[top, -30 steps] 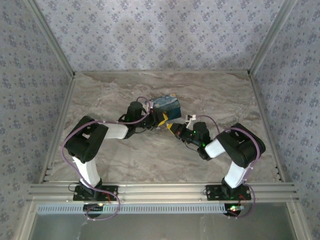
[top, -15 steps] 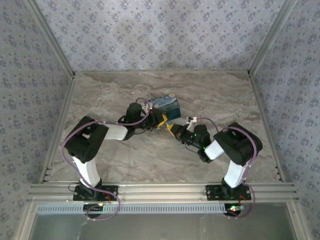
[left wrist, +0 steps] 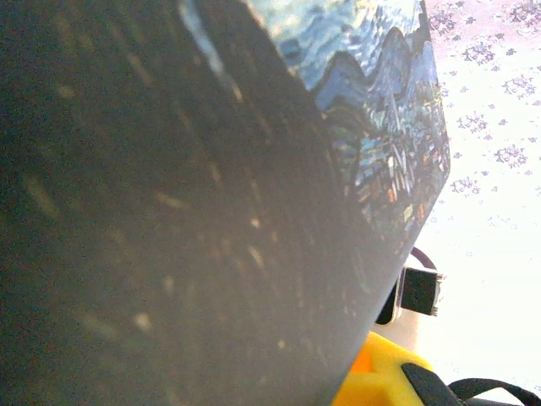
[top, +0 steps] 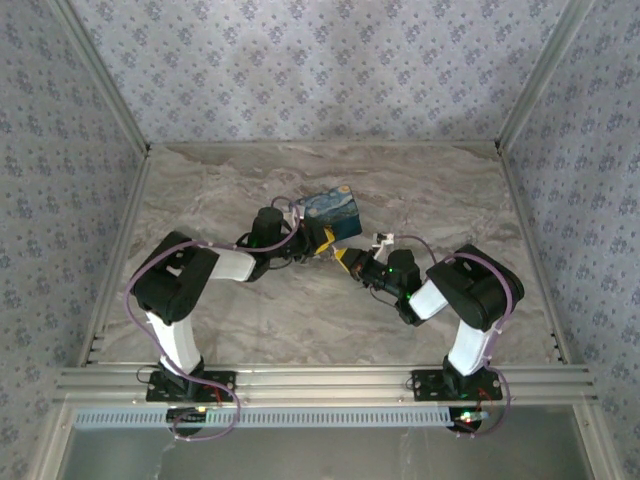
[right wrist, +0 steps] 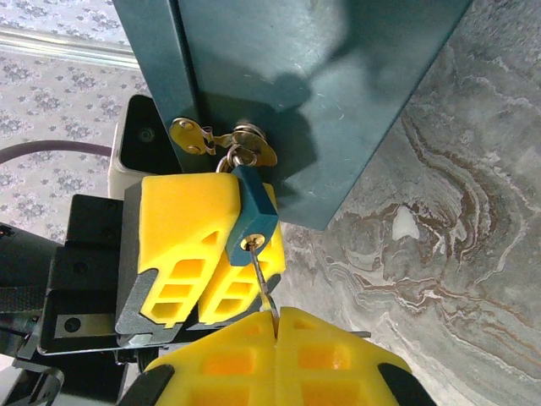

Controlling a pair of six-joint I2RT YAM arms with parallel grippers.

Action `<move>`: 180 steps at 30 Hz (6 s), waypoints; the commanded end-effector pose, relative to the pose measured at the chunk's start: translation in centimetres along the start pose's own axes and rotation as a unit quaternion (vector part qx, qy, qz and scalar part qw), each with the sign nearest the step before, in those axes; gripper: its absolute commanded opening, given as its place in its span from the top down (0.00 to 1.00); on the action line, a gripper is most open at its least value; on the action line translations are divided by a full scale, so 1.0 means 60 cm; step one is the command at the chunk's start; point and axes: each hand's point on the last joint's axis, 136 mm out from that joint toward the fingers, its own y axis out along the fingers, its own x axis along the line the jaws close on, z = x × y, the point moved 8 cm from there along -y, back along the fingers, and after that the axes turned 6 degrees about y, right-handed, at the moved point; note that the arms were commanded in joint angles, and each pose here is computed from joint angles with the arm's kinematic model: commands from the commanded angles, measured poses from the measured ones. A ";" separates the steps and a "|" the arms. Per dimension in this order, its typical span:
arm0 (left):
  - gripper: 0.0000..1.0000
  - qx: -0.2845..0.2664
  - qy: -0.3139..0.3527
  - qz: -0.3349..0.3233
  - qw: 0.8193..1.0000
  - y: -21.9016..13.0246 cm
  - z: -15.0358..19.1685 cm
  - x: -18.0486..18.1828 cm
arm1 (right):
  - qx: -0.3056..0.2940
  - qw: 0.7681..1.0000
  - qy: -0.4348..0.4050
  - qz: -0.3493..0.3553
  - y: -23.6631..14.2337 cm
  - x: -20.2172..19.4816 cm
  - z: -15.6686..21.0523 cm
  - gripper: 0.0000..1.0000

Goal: Unlock the padlock with the key

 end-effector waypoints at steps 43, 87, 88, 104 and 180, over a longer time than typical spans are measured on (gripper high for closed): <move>1.00 -0.002 0.010 0.075 0.997 -0.005 0.002 -0.023 | -0.041 0.994 0.083 -0.054 0.012 0.047 -0.031 1.00; 1.00 -0.005 0.016 0.081 0.997 -0.008 0.004 -0.019 | -0.031 0.991 0.119 -0.050 0.030 0.039 -0.036 1.00; 1.00 -0.005 0.016 0.082 0.996 -0.008 0.004 -0.019 | -0.033 0.991 0.121 -0.051 0.028 0.040 -0.038 1.00; 1.00 -0.006 0.013 0.075 0.997 -0.008 0.006 -0.013 | -0.019 0.998 0.050 -0.044 0.032 0.035 -0.030 1.00; 1.00 0.019 0.045 -0.037 0.998 -0.015 0.013 -0.024 | 0.051 0.915 -0.251 0.313 -0.061 0.057 0.019 0.68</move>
